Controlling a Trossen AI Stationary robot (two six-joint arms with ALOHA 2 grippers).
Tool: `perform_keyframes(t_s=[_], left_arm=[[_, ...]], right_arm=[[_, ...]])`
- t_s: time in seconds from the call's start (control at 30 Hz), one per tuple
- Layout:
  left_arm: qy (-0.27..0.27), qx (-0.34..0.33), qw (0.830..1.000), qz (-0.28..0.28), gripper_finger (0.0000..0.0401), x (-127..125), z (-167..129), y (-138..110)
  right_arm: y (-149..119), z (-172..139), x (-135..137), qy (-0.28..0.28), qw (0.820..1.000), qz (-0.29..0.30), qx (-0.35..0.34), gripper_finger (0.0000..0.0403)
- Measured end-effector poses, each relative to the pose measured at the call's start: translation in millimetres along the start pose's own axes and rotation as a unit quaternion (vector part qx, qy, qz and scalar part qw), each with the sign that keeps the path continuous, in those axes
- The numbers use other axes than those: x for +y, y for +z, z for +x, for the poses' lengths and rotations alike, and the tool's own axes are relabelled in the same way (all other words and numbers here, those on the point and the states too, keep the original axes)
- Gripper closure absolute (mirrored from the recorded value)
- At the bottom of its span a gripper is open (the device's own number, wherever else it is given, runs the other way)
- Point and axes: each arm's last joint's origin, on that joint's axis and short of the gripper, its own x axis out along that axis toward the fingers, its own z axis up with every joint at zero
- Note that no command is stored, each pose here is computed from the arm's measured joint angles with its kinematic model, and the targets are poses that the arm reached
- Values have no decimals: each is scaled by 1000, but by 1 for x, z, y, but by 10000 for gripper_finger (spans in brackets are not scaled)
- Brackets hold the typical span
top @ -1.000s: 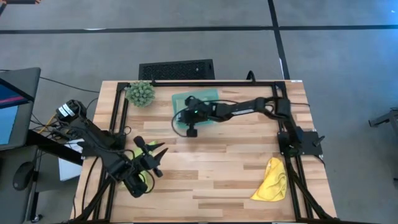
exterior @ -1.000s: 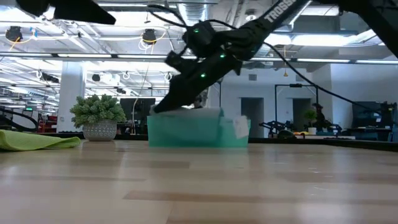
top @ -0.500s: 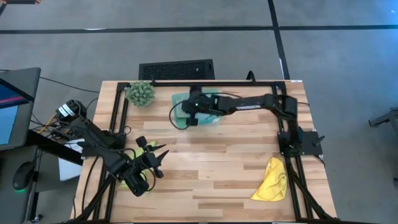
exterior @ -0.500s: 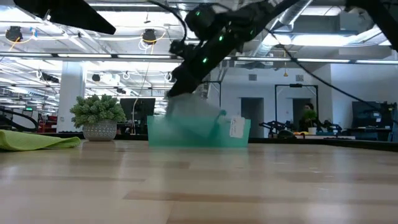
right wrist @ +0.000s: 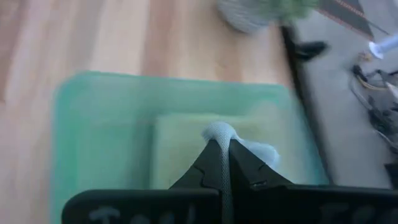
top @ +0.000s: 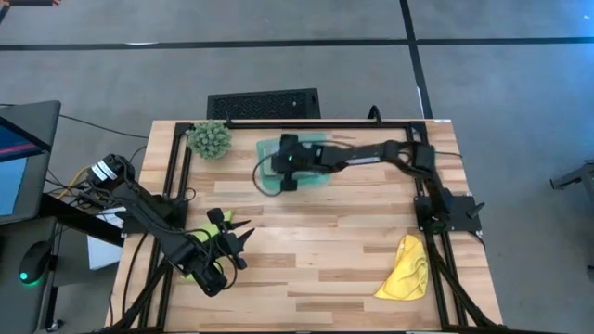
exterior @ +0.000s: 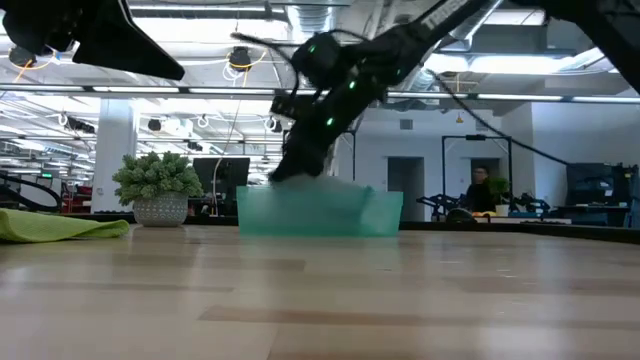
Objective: Fold microfiber towels
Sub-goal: Put the blue towel into the bin
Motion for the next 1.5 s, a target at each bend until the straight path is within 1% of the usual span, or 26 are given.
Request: perform_keyframes(t_s=[0.13, 0.23, 0.3, 0.37, 0.47, 0.53, 0.67, 0.87, 1.07, 1.2, 1.33, 1.4, 1.5], left_arm=[[0, 0, 1000, 0, 287, 0, 0, 0], [0, 0, 1000, -1, 287, 0, 0, 0], [0, 0, 1000, -1, 287, 0, 0, 0], [-1, 1, 1000, -3, 287, 0, 0, 0], [-5, 4, 1000, -4, 287, 0, 0, 0], [-11, 9, 1000, -6, 287, 0, 0, 0], [-13, 11, 1000, -8, 287, 0, 0, 0], [-12, 11, 1000, -12, 287, 0, 0, 0], [-12, 11, 1000, -13, 287, 0, 0, -1], [-12, 11, 1000, -13, 287, 0, 0, -1], [-15, 14, 1000, -12, 287, 0, 0, -1], [-15, 15, 1000, -12, 287, 0, 0, -1], [-15, 15, 1000, -12, 287, 0, 0, -1]], right_arm=[[-1, 22, 26, 9, 1000, 0, -17, 383], [-4, 32, 41, 19, 1000, -8, -15, 376], [-3, 33, 45, 24, 1000, -6, -17, 376], [-1, 32, 46, 37, 999, 3, -29, 378], [2, 27, 45, 79, 995, 18, -52, 379], [7, 24, 43, 85, 994, 22, -71, 376], [10, 19, 42, 97, 992, 26, -78, 374], [13, 17, 48, 177, 977, 30, -110, 373], [9, 17, 50, 189, 977, 30, -93, 365], [9, 17, 50, 191, 977, 42, -88, 359], [7, 16, 51, 227, 969, 44, -89, 339], [5, 16, 50, 247, 963, 50, -94, 323], [5, 14, 45, 257, 959, 70, -97, 292]])
